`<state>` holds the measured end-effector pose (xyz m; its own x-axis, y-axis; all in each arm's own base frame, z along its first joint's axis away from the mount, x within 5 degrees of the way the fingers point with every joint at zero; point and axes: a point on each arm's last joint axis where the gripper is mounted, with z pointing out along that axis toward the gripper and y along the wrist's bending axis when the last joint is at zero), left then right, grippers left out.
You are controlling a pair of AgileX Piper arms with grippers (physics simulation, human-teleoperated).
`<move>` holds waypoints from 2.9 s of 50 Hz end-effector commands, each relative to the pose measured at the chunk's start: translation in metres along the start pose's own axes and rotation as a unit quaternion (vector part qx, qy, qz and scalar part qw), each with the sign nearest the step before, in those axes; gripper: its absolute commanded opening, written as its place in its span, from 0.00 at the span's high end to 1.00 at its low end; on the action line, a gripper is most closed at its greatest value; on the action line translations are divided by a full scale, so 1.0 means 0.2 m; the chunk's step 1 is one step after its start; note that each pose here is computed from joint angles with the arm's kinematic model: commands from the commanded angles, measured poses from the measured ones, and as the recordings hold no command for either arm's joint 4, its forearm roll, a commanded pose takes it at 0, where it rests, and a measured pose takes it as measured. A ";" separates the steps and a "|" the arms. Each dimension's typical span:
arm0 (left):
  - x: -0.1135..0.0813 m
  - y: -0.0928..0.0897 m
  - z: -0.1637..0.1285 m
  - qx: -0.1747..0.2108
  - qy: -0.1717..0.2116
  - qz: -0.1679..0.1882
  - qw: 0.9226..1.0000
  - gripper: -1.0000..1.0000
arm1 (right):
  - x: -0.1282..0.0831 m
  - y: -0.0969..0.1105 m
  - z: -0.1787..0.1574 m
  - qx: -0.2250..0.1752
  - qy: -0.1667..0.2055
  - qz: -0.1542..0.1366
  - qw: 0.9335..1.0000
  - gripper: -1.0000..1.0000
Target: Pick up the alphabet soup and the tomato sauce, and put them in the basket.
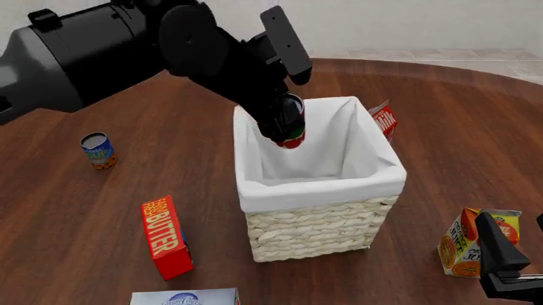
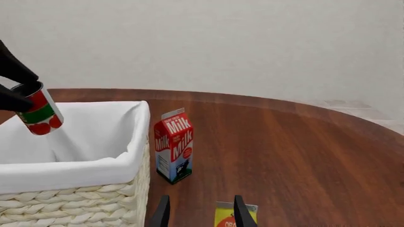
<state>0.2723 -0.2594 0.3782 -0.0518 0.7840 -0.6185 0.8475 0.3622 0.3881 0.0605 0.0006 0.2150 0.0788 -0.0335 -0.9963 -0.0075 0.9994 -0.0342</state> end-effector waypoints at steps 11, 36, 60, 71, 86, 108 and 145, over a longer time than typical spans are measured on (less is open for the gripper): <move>0.00 -0.06 0.10 0.015 0.008 0.010 1.000 1.00 | 0.00 0.00 -0.01 -0.002 -0.001 0.003 1.000 0.00; 0.08 -0.10 0.24 0.028 0.030 0.009 0.999 1.00 | 0.00 0.00 -0.02 -0.003 -0.001 0.001 1.000 0.00; 0.11 0.00 0.27 0.007 0.032 -0.008 0.999 0.00 | 0.00 0.00 -0.02 -0.007 0.000 0.000 1.000 0.00; 0.10 0.02 0.24 0.000 0.024 -0.010 1.000 0.00 | 0.00 0.00 -0.02 -0.008 -0.001 -0.001 1.000 0.00; 0.06 0.03 0.14 -0.014 -0.001 -0.010 1.000 0.00 | 0.00 0.00 -0.02 -0.008 0.000 -0.004 1.000 0.00; 0.04 0.12 -0.03 -0.053 -0.036 -0.023 0.998 0.00 | 0.00 0.01 0.00 -0.009 -0.001 -0.003 1.000 0.00; 0.18 0.38 -0.25 -0.186 -0.113 -0.083 0.973 0.00 | 0.00 0.01 -0.02 -0.011 -0.001 -0.005 1.000 0.00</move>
<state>0.3051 -0.1960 0.4107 -0.0465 0.6194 -0.7837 0.6491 0.6151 0.4477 0.0564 0.0018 0.2138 0.0824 -0.0399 -0.9958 -0.0280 0.9987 -0.0424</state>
